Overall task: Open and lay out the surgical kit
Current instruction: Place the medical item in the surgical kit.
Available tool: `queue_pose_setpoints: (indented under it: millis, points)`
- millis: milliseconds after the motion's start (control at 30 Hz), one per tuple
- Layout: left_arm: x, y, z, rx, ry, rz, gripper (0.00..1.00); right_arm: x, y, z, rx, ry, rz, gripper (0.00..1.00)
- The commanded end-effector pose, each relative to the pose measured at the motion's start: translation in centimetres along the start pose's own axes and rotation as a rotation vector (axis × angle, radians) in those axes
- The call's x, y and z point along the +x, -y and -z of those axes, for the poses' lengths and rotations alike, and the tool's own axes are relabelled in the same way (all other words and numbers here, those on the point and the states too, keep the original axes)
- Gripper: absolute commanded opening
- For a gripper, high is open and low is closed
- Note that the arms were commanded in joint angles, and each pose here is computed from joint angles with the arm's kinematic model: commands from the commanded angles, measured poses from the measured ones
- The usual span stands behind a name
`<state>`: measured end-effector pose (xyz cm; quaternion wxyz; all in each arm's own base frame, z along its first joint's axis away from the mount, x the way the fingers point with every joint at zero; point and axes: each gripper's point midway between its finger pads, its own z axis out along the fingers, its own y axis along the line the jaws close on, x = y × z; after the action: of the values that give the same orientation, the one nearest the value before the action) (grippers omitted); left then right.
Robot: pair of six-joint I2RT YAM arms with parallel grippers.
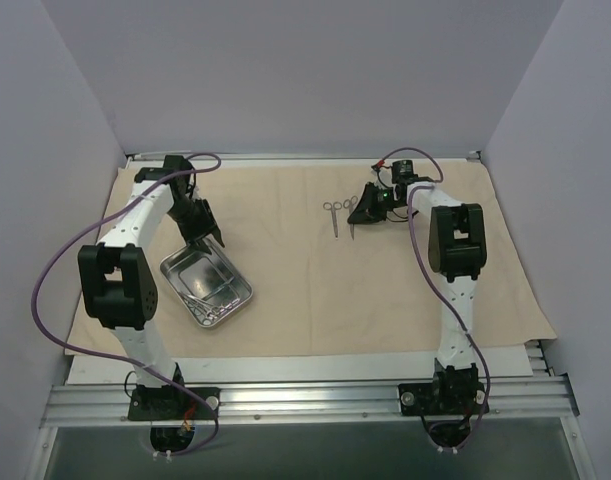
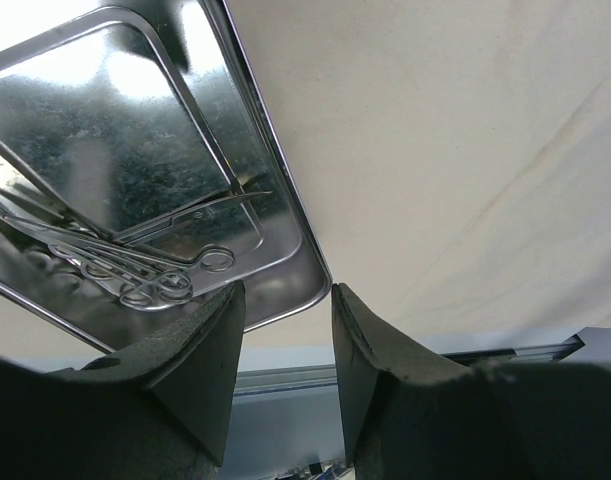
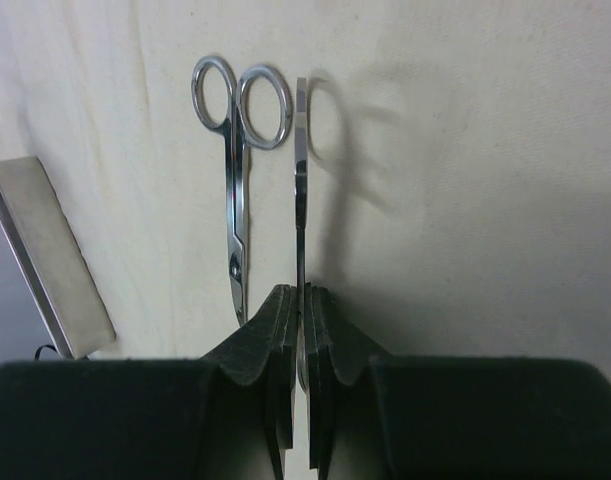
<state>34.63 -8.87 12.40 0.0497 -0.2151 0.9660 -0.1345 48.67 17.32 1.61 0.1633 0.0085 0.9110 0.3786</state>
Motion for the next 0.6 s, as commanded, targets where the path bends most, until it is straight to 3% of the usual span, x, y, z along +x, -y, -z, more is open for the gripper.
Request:
queue_pose_setpoints:
  millis: [0,567]
  points:
    - [-0.4,0.6,0.8,0.036,0.022,-0.016,0.49,-0.2,1.3,0.0,0.052,-0.024,-0.012,0.0]
    - [-0.3,0.6,0.7,0.045,0.019,-0.015,0.5,1.1,4.0,1.1,0.18,-0.06,-0.028,0.11]
